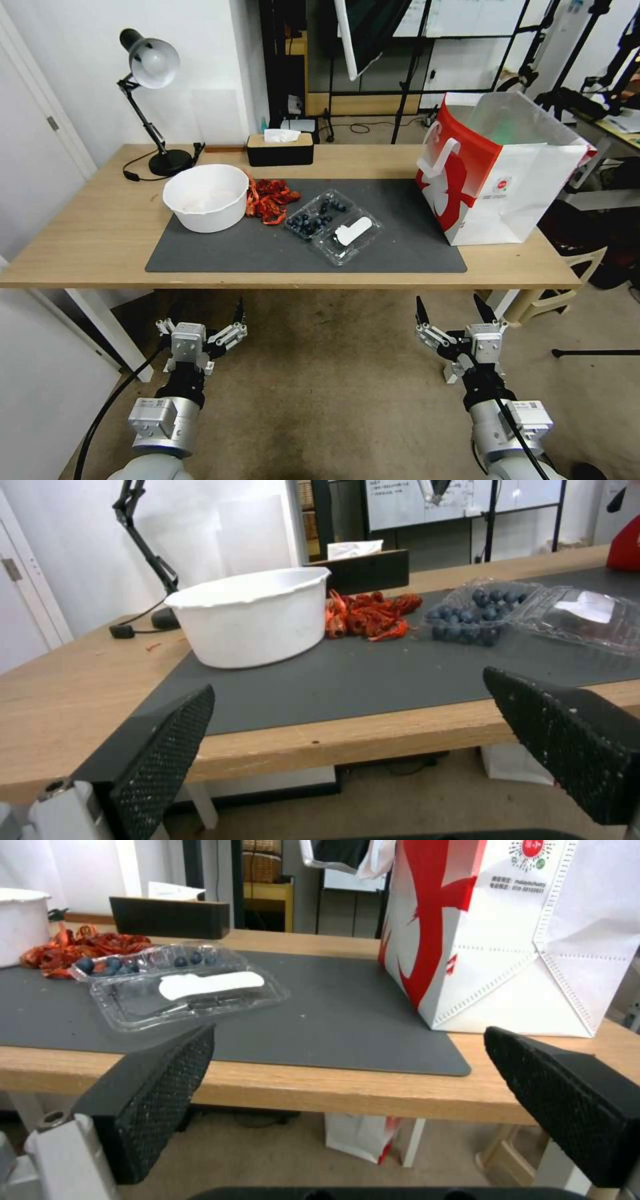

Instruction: Close the takeout container lid, then place the container into the takeout bag.

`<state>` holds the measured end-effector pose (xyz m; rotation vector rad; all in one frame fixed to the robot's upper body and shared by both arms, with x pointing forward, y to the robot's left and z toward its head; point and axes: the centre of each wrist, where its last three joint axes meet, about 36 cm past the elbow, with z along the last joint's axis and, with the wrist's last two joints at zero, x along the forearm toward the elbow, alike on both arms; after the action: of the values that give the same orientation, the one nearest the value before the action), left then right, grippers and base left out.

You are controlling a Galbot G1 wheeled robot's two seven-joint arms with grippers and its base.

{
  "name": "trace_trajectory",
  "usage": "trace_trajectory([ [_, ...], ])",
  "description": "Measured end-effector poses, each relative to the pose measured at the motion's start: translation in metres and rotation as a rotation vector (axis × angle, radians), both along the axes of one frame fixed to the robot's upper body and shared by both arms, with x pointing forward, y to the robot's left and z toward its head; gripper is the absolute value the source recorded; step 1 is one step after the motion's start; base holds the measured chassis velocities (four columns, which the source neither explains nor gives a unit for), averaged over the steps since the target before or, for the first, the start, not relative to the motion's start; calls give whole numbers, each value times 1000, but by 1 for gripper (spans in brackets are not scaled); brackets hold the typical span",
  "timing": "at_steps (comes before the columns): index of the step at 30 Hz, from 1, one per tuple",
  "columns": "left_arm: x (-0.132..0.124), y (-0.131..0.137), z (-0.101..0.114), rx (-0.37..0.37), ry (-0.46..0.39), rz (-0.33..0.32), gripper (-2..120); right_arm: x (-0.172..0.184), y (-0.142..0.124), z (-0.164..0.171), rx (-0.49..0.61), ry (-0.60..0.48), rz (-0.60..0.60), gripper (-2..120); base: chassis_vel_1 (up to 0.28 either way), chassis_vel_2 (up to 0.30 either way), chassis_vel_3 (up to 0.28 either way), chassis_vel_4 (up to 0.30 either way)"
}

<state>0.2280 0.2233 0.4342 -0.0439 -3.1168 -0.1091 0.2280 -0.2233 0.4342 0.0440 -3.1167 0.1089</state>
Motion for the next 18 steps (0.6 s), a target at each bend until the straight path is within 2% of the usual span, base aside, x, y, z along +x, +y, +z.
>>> trace_trajectory([
  [18,0,0,0,-1,0,0,100,0,0,0,0,3,2,100,0,0,0,0],
])
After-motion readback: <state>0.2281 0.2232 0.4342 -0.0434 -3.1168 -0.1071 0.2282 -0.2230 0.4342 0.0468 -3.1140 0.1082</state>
